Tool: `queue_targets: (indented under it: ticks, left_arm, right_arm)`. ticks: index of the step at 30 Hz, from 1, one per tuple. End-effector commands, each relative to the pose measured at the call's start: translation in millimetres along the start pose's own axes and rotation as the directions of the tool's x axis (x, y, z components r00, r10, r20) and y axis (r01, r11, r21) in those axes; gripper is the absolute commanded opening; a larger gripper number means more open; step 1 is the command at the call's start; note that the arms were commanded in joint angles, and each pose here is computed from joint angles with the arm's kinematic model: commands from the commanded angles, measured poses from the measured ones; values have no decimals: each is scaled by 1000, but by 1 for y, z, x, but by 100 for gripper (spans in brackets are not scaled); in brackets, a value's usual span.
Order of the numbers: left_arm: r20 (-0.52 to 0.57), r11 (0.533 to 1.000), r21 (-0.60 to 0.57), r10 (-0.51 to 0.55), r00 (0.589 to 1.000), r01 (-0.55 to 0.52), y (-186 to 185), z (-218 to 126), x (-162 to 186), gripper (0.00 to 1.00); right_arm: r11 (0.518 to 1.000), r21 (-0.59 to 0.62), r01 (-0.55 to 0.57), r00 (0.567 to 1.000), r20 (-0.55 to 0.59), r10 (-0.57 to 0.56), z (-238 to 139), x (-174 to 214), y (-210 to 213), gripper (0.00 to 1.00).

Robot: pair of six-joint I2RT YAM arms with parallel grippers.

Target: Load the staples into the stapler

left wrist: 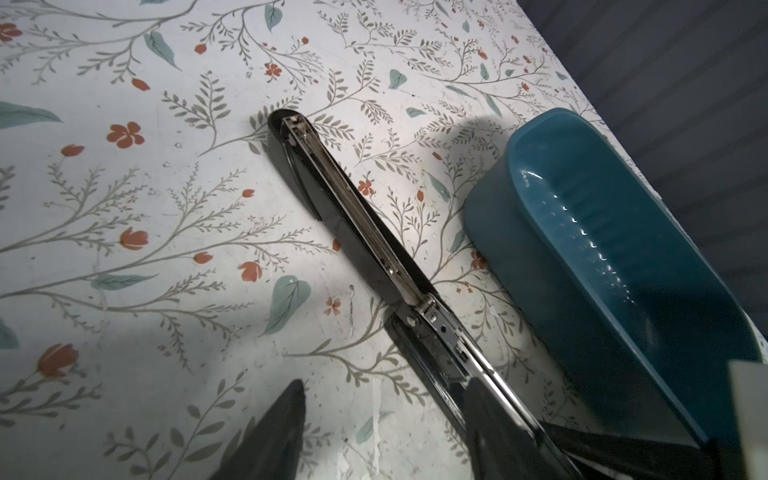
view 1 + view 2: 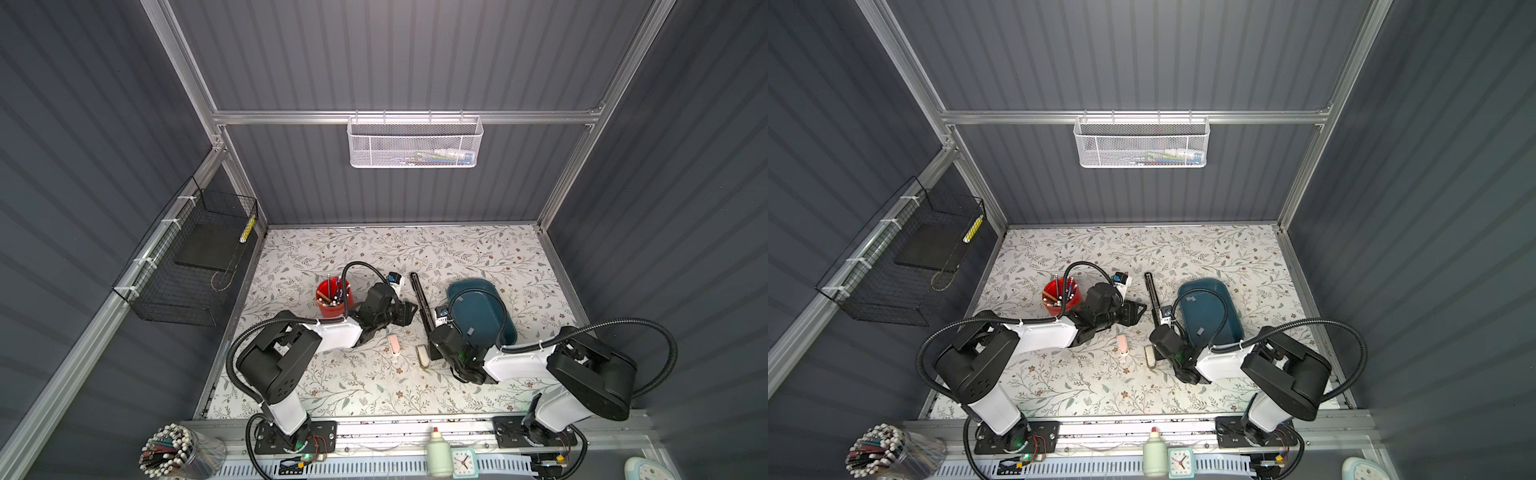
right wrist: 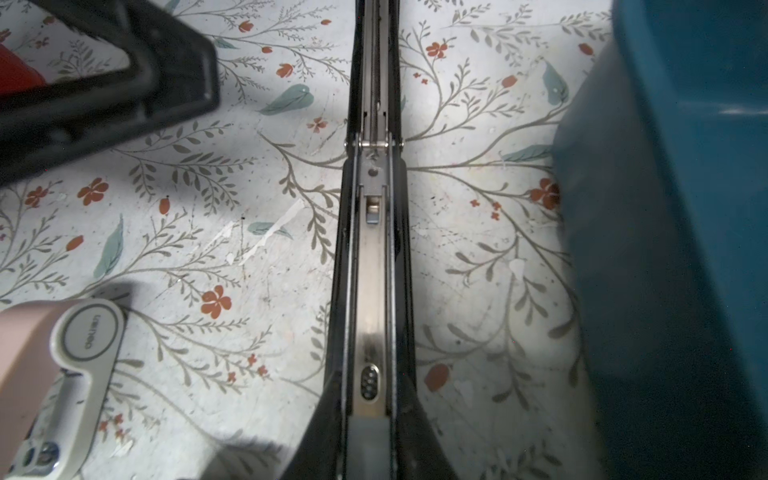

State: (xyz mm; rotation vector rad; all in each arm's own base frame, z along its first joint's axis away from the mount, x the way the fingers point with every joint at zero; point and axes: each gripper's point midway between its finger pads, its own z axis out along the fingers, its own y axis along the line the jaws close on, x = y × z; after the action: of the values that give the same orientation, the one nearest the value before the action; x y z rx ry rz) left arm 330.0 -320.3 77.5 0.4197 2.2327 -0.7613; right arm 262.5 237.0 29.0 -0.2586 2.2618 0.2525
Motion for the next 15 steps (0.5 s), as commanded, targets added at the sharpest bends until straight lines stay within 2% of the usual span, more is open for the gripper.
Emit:
queue_targets:
  ticks: [1, 15]
  left_arm:
    - [17, 999, -9, -48, 999, 49, 0, 11, -11, 68]
    - [-64, 976, 38, -210, 976, 213, 0, 70, 1, 70]
  right_arm:
    - [1000, -22, -8, 1000, 20, 8, -4, -4, 2, 18]
    - [993, -114, -44, 998, 29, 48, -11, -7, 15, 15]
